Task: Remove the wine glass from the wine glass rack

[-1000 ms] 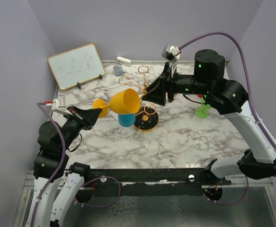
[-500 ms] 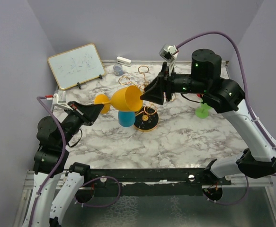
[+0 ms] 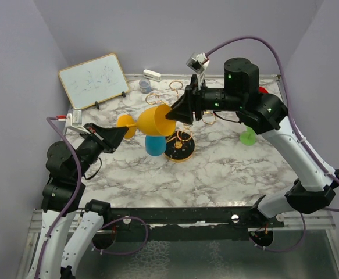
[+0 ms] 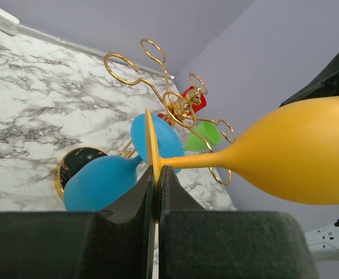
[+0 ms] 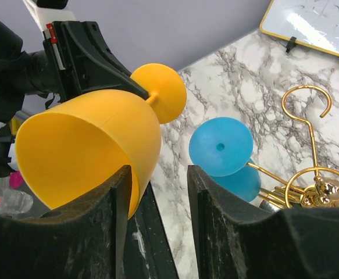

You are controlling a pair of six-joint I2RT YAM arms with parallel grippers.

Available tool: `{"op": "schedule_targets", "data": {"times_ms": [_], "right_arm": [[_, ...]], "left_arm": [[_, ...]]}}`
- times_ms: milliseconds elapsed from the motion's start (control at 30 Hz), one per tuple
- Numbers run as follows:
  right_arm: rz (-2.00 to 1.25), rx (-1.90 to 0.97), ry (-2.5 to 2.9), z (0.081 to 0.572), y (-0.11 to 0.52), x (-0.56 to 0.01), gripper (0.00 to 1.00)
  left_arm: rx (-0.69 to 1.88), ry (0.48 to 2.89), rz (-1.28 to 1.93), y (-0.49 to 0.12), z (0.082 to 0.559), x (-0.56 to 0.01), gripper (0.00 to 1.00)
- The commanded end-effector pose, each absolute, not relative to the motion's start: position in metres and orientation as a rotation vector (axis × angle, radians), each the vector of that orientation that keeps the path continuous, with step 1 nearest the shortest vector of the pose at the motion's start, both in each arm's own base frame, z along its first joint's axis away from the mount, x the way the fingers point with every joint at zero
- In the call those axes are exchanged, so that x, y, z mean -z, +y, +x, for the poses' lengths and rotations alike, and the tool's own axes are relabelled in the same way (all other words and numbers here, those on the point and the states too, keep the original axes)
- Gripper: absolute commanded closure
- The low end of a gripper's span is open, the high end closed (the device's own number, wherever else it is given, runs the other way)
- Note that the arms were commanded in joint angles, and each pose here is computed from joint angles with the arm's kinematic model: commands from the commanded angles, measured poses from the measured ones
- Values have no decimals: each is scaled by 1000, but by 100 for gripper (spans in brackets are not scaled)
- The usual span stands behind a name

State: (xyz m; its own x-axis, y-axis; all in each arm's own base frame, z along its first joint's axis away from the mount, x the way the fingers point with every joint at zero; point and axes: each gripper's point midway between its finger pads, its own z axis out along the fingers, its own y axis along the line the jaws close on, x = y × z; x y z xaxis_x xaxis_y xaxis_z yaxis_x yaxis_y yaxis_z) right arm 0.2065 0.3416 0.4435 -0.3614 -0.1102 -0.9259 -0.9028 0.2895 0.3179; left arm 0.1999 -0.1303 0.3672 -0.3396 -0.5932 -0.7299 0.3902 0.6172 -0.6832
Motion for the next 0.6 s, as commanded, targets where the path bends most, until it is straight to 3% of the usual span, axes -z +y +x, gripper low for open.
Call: {"op": "schedule_targets", "data": {"times_ms": [0, 100, 167, 200, 233, 367, 467, 567], "right_arm": [[-923, -1211, 1666, 210, 353, -455, 59], [-914, -1208, 1678, 214, 355, -453, 71], [-897, -1196, 1686, 217, 355, -453, 93], [-881, -1186, 1691, 219, 354, -453, 98], [-866, -1175, 1693, 220, 352, -453, 99], [-810, -1130, 1690, 225, 344, -456, 99], [-764, -1094, 1680, 226, 334, -463, 99], [-694, -1032, 1660, 231, 320, -473, 99]], "left_arm": [[1037, 1588, -137, -133, 198, -383, 100], [1034, 1590, -138, -133, 198, -382, 100], [1028, 1594, -143, -132, 199, -381, 100], [1026, 1599, -145, -132, 199, -379, 100], [1023, 1601, -148, -132, 199, -379, 98], [1003, 1620, -162, -129, 200, -372, 63], [971, 1639, -187, -125, 203, -365, 52], [897, 1654, -231, -114, 207, -357, 47]]}}
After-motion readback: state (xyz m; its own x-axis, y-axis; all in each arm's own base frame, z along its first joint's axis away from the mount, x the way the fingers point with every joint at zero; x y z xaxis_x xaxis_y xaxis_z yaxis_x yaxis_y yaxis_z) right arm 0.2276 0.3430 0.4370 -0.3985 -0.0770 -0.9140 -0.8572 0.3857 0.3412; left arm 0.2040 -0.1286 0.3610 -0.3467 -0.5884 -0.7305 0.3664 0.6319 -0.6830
